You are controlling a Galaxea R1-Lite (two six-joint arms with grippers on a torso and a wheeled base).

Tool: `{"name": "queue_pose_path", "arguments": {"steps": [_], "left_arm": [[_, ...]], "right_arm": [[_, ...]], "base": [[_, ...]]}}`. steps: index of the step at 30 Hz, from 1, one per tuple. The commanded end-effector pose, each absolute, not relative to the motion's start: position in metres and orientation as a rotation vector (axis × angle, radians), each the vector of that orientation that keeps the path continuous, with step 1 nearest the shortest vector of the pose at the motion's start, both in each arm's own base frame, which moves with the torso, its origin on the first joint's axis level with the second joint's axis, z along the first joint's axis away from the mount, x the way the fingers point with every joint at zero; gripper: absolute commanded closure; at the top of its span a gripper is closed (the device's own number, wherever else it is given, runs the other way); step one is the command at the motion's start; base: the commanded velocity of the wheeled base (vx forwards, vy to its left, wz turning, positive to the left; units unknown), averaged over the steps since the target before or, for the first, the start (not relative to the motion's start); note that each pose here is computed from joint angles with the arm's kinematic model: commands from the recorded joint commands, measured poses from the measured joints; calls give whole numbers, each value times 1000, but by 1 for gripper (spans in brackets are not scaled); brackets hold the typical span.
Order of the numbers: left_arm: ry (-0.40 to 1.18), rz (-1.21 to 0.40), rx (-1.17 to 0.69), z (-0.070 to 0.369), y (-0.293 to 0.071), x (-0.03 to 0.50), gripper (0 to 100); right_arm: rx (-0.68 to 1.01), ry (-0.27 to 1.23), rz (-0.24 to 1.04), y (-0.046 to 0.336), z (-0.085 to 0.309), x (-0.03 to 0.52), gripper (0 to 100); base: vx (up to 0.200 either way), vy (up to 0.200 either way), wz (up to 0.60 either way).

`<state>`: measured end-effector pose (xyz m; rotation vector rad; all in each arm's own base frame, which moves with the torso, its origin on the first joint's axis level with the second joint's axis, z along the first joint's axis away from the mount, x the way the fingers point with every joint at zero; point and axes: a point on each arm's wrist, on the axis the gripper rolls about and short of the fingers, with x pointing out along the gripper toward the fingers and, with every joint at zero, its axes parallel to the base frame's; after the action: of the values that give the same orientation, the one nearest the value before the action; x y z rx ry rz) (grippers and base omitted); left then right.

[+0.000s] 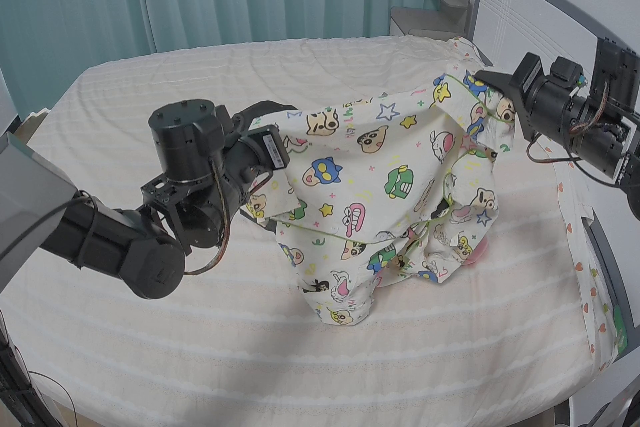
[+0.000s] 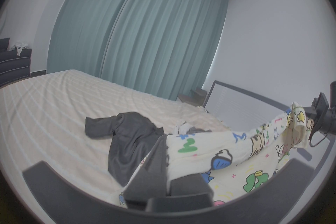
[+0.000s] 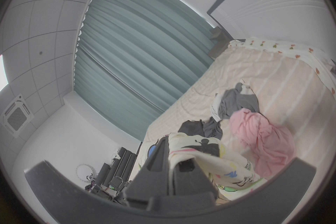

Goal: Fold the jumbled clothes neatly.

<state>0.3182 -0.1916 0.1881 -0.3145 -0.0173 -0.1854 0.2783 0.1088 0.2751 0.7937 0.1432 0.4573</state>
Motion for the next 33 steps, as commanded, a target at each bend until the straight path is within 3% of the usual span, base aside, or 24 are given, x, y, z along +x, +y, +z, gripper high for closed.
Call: {"name": "queue_pose_path", "arguments": {"steps": [1, 9, 13, 29, 33], "left_arm": [[-89, -206, -351, 216, -200, 323, 100], [-185, -272, -413, 276, -215, 307, 100], [-201, -218, -428, 290, -211, 296, 100], [-97, -193, -369, 260, -203, 272, 100], [-80, -191, -358, 254, -203, 271, 100]], "right_arm": [[795, 48, 494, 104, 306, 274, 100], [801, -19, 515, 101, 340, 266, 100], [799, -7, 516, 97, 342, 255, 100], [786, 84, 477, 84, 315, 246, 100], [784, 96, 475, 84, 312, 245, 100]], "base": [[0, 0, 0], [0, 0, 0], [0, 0, 0], [0, 0, 0], [-200, 0, 0]]}}
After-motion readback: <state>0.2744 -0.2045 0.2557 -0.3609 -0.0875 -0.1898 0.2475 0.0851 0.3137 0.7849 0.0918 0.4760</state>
